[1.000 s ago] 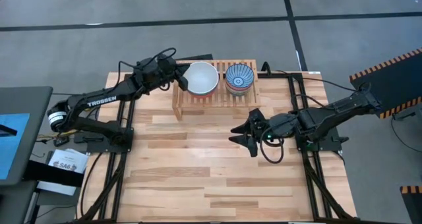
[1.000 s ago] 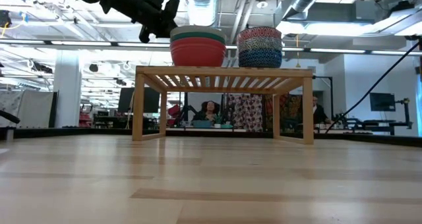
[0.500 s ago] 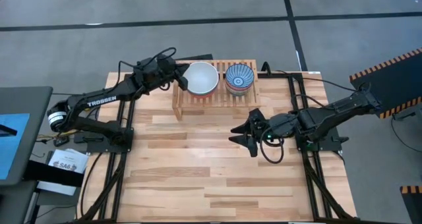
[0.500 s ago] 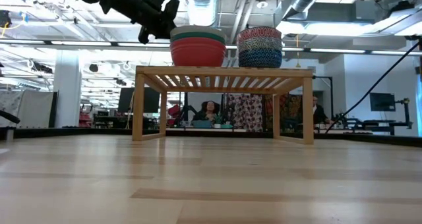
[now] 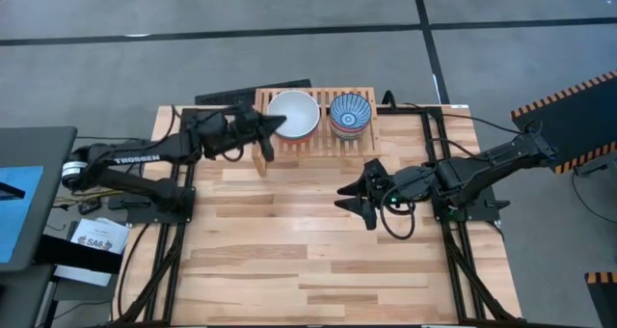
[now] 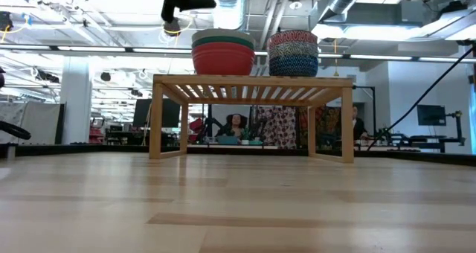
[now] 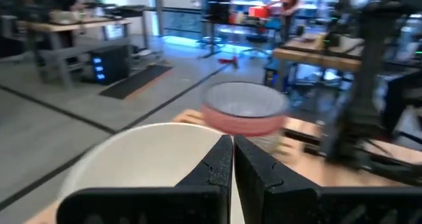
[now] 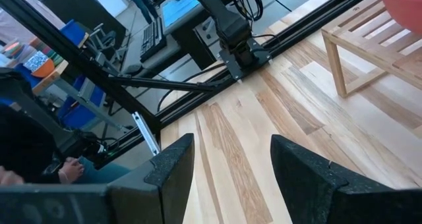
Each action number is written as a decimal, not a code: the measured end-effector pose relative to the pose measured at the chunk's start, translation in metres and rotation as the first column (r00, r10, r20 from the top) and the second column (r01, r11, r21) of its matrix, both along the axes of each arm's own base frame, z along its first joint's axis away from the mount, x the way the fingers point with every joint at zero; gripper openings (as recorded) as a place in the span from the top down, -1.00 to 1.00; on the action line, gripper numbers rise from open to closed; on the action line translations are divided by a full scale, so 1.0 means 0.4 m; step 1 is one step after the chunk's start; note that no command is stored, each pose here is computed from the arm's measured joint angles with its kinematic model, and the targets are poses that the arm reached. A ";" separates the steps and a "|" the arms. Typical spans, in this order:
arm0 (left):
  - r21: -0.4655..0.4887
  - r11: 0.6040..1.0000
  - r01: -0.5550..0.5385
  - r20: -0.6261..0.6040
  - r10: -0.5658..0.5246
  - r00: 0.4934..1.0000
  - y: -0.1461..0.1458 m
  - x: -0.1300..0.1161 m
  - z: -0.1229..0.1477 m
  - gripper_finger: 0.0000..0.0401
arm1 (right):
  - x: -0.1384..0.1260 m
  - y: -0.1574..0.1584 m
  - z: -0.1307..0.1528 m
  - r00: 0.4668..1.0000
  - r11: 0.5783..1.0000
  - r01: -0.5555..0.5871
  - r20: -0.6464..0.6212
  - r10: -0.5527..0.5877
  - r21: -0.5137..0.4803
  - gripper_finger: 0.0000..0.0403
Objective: Place and stack bowls onto a shelf
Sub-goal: Return to Home Position
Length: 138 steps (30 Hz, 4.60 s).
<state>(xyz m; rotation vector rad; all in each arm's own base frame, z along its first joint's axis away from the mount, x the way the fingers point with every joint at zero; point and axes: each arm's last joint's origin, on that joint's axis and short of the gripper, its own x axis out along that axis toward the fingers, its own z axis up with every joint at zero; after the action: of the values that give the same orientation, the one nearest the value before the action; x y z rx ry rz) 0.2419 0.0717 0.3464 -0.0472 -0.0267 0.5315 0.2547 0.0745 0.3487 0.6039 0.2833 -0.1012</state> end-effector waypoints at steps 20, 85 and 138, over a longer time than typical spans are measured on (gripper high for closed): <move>0.061 0.964 0.259 0.129 -0.265 0.956 -0.184 -0.133 -0.032 1.00 | 0.003 -0.009 0.000 1.000 1.000 0.010 0.000 -0.010 -0.009 -0.12; -0.031 0.780 0.625 0.205 -0.607 0.768 -0.205 -0.367 -0.410 1.00 | -0.113 0.051 0.058 0.983 0.982 -0.179 0.051 0.176 0.064 0.92; -0.266 0.770 0.579 0.145 -0.562 0.814 -0.203 -0.363 -0.444 1.00 | -0.332 -0.162 -0.265 0.936 0.980 -0.158 0.299 0.188 -0.122 0.91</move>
<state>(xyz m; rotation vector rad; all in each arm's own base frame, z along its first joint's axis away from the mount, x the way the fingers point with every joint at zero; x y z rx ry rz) 0.0966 -0.0095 0.1689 -0.3594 0.0141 -0.0894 0.1217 0.0097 0.2427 0.4883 0.0261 0.1495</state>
